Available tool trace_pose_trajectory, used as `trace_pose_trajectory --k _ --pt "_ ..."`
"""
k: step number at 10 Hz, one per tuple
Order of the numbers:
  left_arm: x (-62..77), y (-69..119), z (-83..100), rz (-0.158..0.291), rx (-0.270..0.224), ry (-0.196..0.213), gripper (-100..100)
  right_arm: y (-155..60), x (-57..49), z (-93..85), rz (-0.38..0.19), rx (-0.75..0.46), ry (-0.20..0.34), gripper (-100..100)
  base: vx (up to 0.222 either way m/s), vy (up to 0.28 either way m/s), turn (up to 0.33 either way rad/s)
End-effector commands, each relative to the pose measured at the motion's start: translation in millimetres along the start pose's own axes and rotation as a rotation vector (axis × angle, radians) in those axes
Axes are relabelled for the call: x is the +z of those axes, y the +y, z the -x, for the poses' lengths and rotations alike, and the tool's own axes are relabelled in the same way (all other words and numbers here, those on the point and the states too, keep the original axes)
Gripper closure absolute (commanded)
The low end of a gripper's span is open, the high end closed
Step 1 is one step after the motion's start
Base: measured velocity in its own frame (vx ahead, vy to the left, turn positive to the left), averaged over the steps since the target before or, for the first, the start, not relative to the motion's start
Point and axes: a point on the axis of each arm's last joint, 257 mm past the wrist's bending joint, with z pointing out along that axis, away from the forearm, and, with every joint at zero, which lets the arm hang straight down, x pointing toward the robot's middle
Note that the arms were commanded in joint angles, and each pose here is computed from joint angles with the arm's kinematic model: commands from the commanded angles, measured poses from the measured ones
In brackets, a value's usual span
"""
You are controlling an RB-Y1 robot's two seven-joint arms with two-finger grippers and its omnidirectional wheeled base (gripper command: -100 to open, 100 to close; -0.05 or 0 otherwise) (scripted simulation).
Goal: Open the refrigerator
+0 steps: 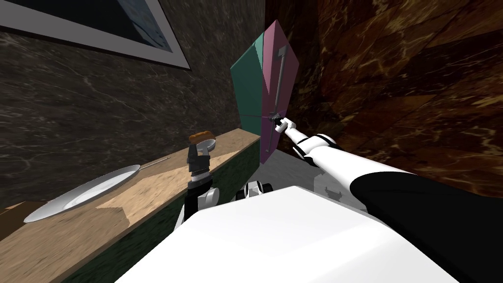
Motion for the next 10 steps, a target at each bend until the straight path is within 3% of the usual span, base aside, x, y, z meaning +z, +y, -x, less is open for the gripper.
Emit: trace_pose_trajectory --k 1,10 --pt "0.0 0.0 0.0 0.000 0.000 0.000 0 -9 4.2 31.7 -0.023 -0.022 -0.023 -100 -0.018 -0.001 -0.012" --pt "0.0 0.0 0.0 0.000 0.000 0.000 0 -3 9.7 42.7 -0.029 -0.084 0.000 -100 -0.009 -0.006 -0.003"
